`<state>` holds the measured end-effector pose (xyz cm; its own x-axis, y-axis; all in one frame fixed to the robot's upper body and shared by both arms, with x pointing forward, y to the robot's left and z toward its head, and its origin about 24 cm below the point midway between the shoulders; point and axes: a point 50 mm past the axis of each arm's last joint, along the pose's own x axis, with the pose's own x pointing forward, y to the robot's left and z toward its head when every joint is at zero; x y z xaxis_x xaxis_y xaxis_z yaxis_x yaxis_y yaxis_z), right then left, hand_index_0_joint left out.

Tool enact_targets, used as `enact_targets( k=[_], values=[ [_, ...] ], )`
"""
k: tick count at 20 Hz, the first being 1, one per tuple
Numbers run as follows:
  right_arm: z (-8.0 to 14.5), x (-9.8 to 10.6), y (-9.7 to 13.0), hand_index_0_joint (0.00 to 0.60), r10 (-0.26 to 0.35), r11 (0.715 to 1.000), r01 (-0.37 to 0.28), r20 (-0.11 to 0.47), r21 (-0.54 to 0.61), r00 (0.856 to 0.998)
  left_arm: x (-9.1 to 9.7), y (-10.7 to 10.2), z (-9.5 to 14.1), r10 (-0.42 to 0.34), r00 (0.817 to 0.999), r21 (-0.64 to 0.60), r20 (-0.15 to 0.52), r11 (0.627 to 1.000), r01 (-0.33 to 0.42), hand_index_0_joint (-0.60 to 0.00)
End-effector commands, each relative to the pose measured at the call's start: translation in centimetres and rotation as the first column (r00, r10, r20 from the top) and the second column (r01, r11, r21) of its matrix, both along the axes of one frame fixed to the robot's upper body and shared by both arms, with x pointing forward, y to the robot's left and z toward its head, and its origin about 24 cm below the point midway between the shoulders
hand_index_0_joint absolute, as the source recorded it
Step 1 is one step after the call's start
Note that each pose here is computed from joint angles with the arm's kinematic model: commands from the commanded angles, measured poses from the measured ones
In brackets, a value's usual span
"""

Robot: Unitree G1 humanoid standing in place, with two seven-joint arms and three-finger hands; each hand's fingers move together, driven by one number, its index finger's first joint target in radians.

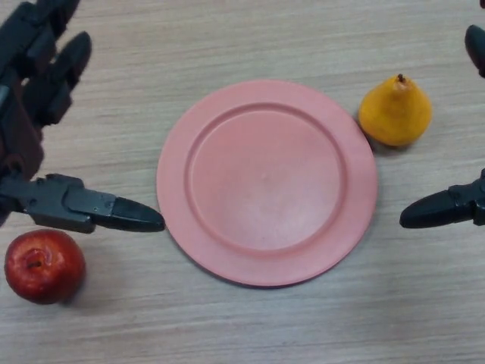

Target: Pick up the red apple and place it on the plate

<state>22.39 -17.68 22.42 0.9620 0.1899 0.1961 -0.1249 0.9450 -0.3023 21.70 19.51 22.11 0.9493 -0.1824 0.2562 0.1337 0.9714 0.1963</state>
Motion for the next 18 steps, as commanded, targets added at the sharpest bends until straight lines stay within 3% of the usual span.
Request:
enact_targets(
  k=[1,3,5,6,8,13,15,18],
  values=[
    [2.9,-1.5,-0.6,0.0,-0.038,0.999,0.039,0.213,0.001,0.976,-2.3,1.0,2.9,0.017,0.983,0.0,0.185,1.0,-0.017,0.0],
    [2.4,-1.5,-0.2,0.0,-0.033,0.999,0.032,0.205,0.009,0.978,-3.6,1.6,3.0,0.059,0.977,0.042,0.206,0.997,-0.069,0.0],
    [2.0,-1.3,0.4,0.0,-0.01,0.999,0.002,0.179,0.043,0.984,-4.6,3.6,2.4,0.097,0.961,0.108,0.258,0.986,-0.129,0.0],
    [2.3,-1.1,1.3,0.0,0.012,0.993,-0.034,0.186,0.116,0.983,-4.9,5.4,1.4,0.109,0.955,0.143,0.275,0.978,-0.153,0.0],
    [2.4,-1.0,2.5,0.0,0.051,0.985,-0.081,0.191,0.155,0.98,-5.2,7.1,-0.1,0.123,0.952,0.206,0.281,0.961,-0.184,0.0],
    [1.8,-0.3,3.6,0.0,0.089,0.962,-0.132,0.183,0.238,0.979,-5.4,9.3,-3.8,0.187,0.945,0.234,0.268,0.939,-0.252,0.0],
    [1.4,-0.4,4.0,0.0,0.109,0.965,-0.146,0.173,0.218,0.979,-5.5,9.5,-5.4,0.185,0.947,0.305,0.263,0.915,-0.264,0.0],
    [1.6,-0.9,4.4,0.0,0.144,0.965,-0.184,0.213,0.186,0.967,-5.6,10.1,-8.3,0.232,0.94,0.342,0.251,0.887,-0.31,0.0]
  ],
)
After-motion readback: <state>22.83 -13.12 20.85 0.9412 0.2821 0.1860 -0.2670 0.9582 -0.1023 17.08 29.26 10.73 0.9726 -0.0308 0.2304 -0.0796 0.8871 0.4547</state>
